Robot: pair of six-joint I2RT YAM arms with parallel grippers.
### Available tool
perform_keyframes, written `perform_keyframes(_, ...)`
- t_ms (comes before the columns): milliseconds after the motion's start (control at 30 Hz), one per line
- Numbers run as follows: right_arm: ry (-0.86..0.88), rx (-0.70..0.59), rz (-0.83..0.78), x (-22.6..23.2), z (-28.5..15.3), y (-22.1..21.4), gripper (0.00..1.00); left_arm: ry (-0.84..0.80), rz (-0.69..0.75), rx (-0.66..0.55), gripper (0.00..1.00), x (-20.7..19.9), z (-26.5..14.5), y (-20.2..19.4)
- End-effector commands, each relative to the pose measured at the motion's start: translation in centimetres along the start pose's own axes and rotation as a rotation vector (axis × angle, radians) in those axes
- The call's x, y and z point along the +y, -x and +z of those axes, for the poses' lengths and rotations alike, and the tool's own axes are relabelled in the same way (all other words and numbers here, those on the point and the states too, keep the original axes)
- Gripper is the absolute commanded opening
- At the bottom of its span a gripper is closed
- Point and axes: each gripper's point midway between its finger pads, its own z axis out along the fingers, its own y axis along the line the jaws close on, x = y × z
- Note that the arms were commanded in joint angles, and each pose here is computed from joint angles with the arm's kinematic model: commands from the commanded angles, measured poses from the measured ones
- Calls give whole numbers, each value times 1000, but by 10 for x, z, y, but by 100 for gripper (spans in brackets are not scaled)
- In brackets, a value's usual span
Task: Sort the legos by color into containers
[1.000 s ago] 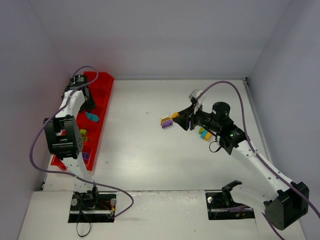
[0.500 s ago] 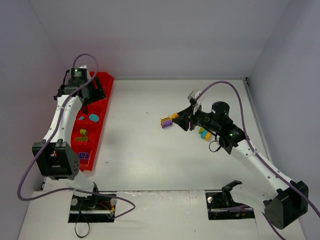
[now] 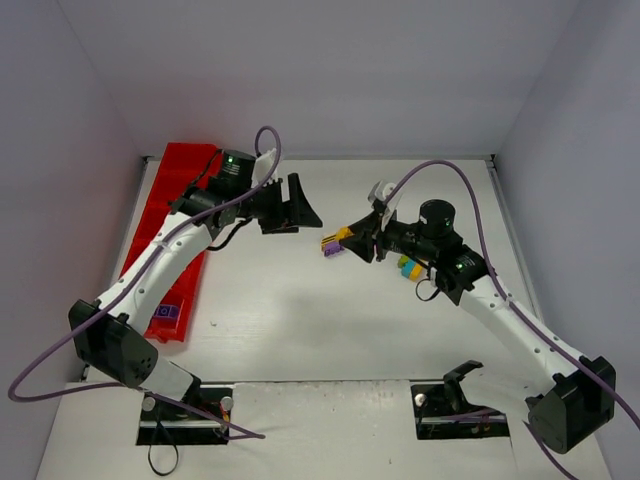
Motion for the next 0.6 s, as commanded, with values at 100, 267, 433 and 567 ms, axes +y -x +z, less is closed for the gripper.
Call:
perform_keyframes(100,60,-83,-113,11,2,39,0,-182,55,8,69,-59,-7,1)
perform_keyframes(267,71,-80,-114,16,3,38,0,-191,96,43,69,-68,-3,-11)
perform_keyframes(433,84,-82,-116,21,3,39,0,-181,107,90,66,-70,10,-24)
perform_keyframes(567,87,-80,-115,23,4,39,0,-173,119,95,63,-72,15,-27)
